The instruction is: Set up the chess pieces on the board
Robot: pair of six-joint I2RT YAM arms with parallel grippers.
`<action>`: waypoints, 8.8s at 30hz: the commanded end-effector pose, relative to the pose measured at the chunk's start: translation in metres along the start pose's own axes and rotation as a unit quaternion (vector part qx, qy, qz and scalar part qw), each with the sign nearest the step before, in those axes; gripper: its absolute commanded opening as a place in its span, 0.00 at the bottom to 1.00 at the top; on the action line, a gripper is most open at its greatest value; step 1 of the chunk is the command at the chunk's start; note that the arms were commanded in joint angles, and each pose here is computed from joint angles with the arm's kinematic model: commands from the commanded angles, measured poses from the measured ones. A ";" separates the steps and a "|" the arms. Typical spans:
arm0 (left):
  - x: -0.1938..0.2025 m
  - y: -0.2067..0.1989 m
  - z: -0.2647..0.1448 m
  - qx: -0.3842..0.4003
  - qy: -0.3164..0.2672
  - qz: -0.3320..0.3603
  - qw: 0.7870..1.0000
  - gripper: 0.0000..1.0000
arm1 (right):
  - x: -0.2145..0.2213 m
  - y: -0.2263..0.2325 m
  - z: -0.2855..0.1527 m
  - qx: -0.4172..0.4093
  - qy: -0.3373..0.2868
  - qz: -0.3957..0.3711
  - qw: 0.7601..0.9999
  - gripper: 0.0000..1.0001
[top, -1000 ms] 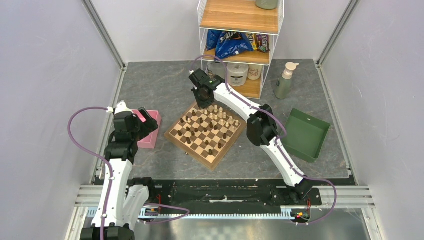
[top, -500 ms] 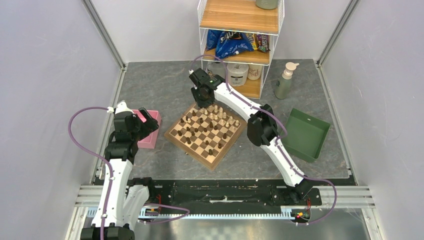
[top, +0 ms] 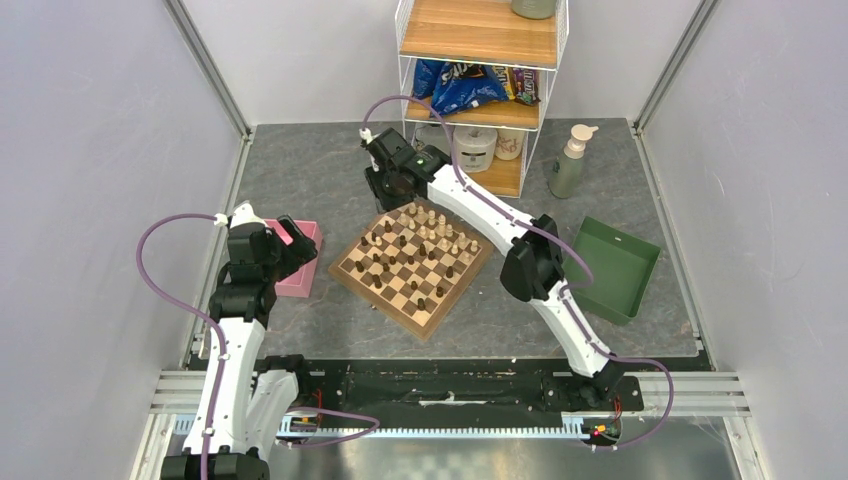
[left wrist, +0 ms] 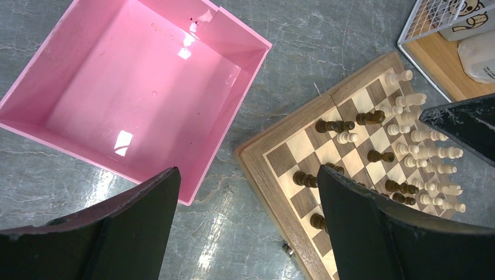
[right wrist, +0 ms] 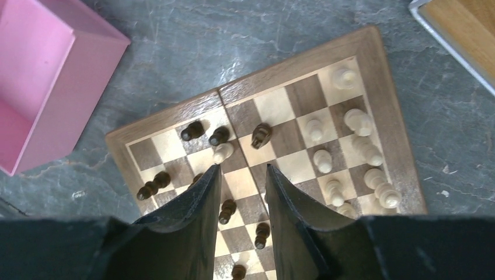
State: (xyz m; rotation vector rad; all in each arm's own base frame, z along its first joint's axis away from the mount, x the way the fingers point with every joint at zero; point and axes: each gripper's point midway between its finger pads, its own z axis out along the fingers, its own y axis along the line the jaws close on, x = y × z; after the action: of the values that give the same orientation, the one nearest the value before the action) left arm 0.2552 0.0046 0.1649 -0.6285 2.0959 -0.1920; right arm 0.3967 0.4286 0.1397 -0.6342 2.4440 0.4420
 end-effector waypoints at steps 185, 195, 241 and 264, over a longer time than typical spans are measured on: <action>0.061 -0.208 0.175 -0.023 0.189 0.198 0.962 0.02 | 0.068 -0.141 -0.180 0.098 -0.131 0.206 0.965 0.38; 0.070 -0.203 0.182 -0.032 0.198 0.201 0.959 0.02 | 0.067 -0.142 -0.179 0.097 -0.129 0.207 0.965 0.38; -0.024 -0.178 0.079 0.020 0.076 0.146 0.986 0.79 | 0.077 -0.118 -0.164 0.030 -0.079 0.216 0.973 0.47; 0.060 -0.093 0.038 0.017 0.184 0.173 0.968 0.85 | 0.074 -0.130 -0.167 0.059 -0.117 0.232 0.964 0.87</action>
State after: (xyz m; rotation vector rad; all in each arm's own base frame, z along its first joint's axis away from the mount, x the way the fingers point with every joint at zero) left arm 0.2961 -0.0983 0.1293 -0.2503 2.5189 -0.1182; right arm 0.3303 0.2293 0.1826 0.0121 2.4553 0.5255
